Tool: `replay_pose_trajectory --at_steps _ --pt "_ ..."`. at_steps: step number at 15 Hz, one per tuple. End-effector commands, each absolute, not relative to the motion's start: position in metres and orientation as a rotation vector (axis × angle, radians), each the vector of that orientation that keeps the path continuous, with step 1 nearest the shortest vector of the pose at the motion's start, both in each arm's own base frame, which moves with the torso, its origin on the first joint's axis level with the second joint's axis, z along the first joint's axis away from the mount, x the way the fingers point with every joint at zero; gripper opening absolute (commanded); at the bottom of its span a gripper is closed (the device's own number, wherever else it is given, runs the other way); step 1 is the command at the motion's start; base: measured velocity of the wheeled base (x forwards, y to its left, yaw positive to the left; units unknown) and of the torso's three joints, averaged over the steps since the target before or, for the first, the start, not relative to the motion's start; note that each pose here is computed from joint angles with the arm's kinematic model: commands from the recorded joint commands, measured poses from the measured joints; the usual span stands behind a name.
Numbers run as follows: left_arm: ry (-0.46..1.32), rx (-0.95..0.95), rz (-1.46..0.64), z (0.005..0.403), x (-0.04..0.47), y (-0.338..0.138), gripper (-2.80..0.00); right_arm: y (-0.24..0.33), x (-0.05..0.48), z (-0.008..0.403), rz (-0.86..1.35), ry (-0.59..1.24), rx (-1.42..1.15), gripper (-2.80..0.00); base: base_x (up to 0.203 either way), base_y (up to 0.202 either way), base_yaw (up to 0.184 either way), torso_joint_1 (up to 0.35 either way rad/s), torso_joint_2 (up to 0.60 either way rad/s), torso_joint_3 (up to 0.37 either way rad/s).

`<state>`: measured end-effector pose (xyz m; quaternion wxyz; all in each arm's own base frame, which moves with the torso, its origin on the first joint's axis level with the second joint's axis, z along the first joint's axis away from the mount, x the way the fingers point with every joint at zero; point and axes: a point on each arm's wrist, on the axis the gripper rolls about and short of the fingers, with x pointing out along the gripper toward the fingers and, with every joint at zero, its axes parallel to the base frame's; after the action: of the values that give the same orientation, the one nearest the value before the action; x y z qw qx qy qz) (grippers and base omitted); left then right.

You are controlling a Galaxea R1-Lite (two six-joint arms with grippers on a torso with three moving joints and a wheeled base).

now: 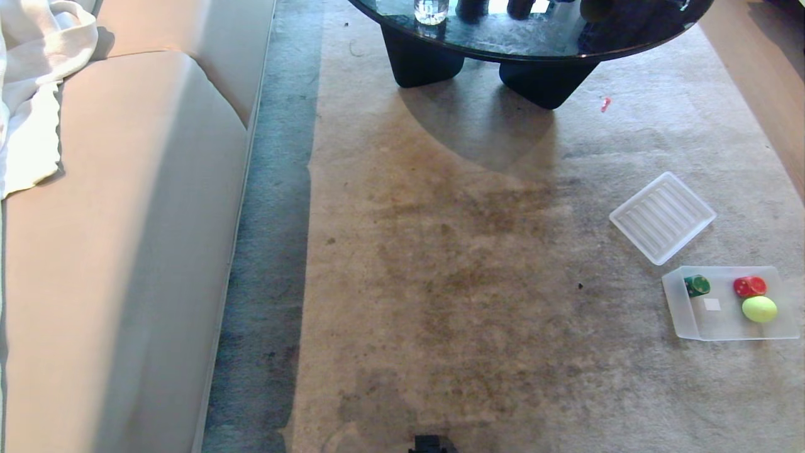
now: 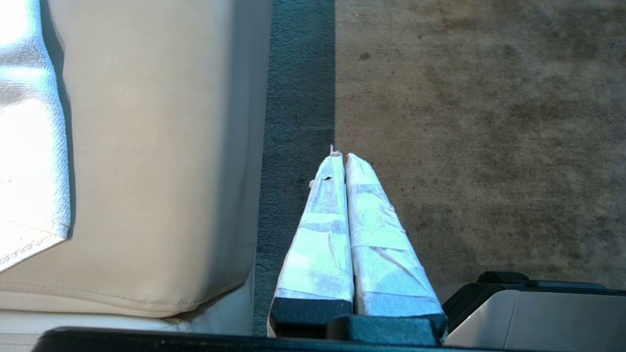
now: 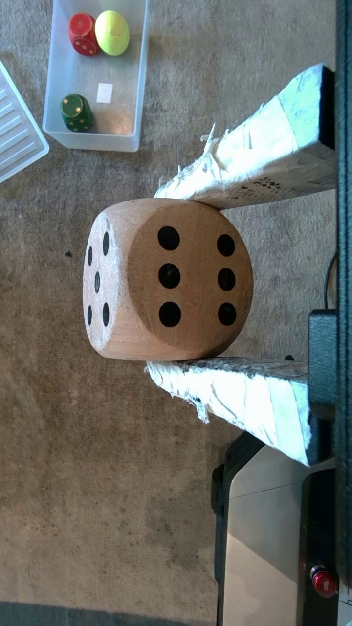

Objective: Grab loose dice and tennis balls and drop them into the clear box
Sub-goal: Put the toys in the box

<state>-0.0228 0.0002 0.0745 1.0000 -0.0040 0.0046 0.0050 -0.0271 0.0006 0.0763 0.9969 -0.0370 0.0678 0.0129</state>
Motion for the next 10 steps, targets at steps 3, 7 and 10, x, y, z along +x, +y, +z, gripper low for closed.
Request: replay_pose_trajectory --at_steps 3,7,10 --pt "0.009 -0.008 0.011 0.0745 -0.0228 0.0002 -2.8 0.0006 -0.0269 0.0763 0.027 0.14 -0.075 -2.8 0.0 0.0 0.0 0.0 0.0 0.0" --pt "0.009 -0.008 0.011 0.0745 -0.0228 0.0002 -2.8 0.0006 -0.0269 0.0763 0.027 0.14 -0.075 -2.8 0.0 0.0 0.0 0.0 0.0 0.0" --pt "0.009 -0.006 0.011 0.0745 -0.0228 0.0002 -2.8 0.0006 -0.0267 0.076 0.027 0.14 -0.075 -2.8 0.0 0.0 0.0 0.0 0.0 0.0"
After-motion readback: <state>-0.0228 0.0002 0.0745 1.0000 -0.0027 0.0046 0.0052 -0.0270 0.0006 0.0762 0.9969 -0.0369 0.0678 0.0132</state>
